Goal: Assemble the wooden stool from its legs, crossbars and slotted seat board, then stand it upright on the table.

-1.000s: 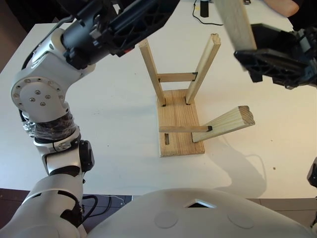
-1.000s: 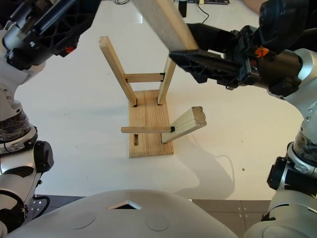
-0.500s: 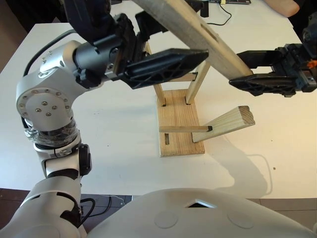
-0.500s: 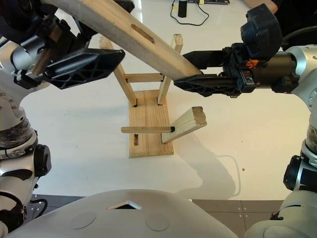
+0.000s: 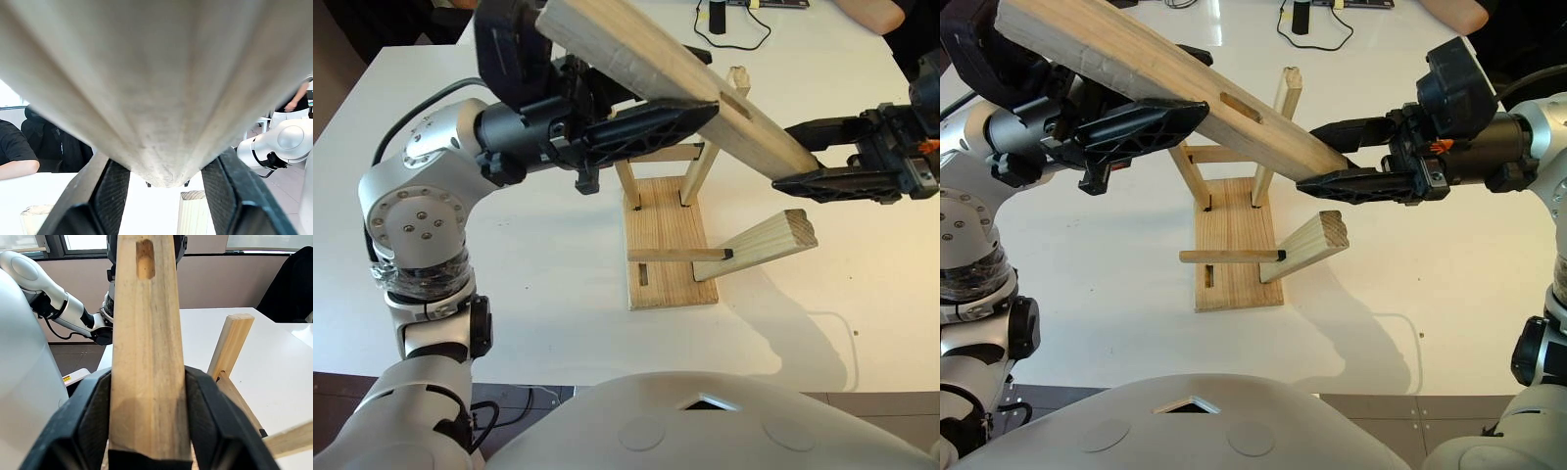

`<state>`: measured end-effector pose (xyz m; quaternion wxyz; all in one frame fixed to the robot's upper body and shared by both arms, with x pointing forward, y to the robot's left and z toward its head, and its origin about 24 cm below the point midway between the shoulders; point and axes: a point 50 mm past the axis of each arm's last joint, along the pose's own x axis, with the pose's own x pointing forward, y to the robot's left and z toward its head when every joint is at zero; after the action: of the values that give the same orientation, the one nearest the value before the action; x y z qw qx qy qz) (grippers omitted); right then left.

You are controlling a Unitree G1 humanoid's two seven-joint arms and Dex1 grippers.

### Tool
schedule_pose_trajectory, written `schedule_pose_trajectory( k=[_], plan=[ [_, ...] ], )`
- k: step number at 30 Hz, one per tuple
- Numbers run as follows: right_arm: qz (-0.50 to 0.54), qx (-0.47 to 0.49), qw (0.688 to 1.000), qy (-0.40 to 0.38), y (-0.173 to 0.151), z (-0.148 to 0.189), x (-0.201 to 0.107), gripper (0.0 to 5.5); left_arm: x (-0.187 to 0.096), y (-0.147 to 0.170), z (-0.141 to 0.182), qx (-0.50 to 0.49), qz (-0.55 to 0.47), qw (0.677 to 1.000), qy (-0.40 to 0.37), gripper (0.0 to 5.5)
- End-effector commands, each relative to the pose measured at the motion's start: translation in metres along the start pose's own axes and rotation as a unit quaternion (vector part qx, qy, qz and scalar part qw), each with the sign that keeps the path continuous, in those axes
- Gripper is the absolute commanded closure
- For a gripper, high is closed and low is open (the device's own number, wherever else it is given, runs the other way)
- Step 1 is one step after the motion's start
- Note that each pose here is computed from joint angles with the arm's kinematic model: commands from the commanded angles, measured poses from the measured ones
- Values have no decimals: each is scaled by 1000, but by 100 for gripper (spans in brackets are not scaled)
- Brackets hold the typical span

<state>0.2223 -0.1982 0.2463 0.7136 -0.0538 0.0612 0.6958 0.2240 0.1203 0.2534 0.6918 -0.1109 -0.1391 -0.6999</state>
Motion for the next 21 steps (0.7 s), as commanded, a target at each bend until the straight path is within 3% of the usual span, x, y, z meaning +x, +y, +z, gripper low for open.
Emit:
schedule_pose_trajectory(
  k=[1,4,5,9,15,21],
  plan=[
    [-17,-16,1000,20,0,0,-2,348,2,-2,-7,6,-8,1000,25,348],
    [-33,-38,998,24,-3,2,-2,348,1,-3,-9,9,-2,1000,28,348],
    [-39,-48,998,32,-5,1,-1,312,1,-2,-9,10,0,1000,28,348],
    [-51,-49,997,29,-8,-2,-4,258,-1,4,-8,15,17,1000,11,348],
    [-130,-10,990,-48,-27,-2,-33,255,-11,18,-1,14,71,997,-41,348],
    [-225,50,968,-97,-43,-25,-69,255,-27,25,20,22,117,987,-111,348]
  ],
)
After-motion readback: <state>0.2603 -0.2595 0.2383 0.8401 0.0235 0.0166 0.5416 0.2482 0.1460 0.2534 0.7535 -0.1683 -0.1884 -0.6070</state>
